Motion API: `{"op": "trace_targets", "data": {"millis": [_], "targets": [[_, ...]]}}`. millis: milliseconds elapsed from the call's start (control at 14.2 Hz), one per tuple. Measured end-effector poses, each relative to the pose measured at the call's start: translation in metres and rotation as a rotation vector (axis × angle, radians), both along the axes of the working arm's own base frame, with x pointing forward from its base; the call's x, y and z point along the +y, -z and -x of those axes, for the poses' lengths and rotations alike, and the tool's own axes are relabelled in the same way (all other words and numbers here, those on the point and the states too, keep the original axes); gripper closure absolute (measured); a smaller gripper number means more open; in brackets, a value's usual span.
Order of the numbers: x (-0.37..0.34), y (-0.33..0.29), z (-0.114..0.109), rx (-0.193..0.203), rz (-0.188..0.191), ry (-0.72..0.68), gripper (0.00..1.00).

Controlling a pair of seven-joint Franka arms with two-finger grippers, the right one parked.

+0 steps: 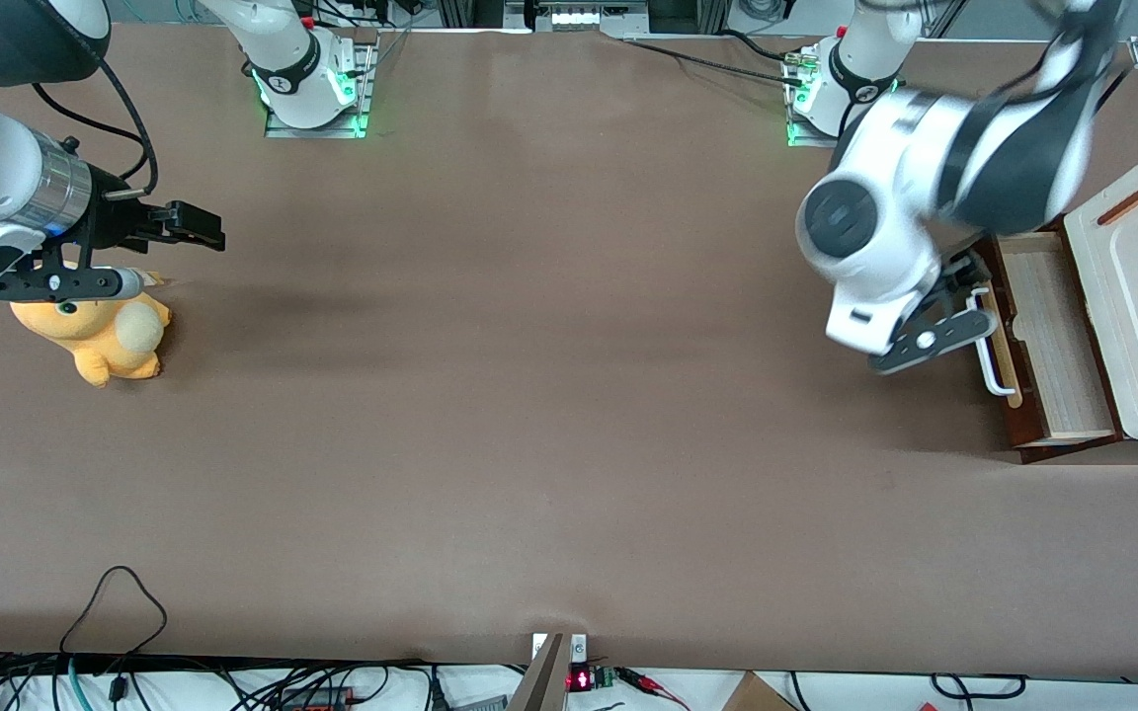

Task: Open lower drawer with left arm only

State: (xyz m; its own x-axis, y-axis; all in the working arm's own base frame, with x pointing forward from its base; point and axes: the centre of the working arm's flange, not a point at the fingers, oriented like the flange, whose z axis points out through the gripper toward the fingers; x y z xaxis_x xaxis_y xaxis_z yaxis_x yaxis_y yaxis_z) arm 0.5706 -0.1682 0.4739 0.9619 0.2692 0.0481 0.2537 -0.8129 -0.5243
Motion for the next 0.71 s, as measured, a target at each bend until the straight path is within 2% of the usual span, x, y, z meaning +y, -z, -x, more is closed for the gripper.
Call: {"op": "trace_targets", "data": {"millis": [282,423,494,564,705], "targets": [[0.049,-0.087,-0.002,-0.007,0.311,0.027,0.00],[0.092,-0.116,-0.006,-0.036,0.460,0.089,0.00],[0.117,-0.127,-0.006,-0.051,0.520,0.125,0.00],[0.139,-0.136,-0.004,-0.061,0.555,0.160,0.00],[0.162,-0.149,0.001,-0.077,0.572,0.201,0.00]]}}
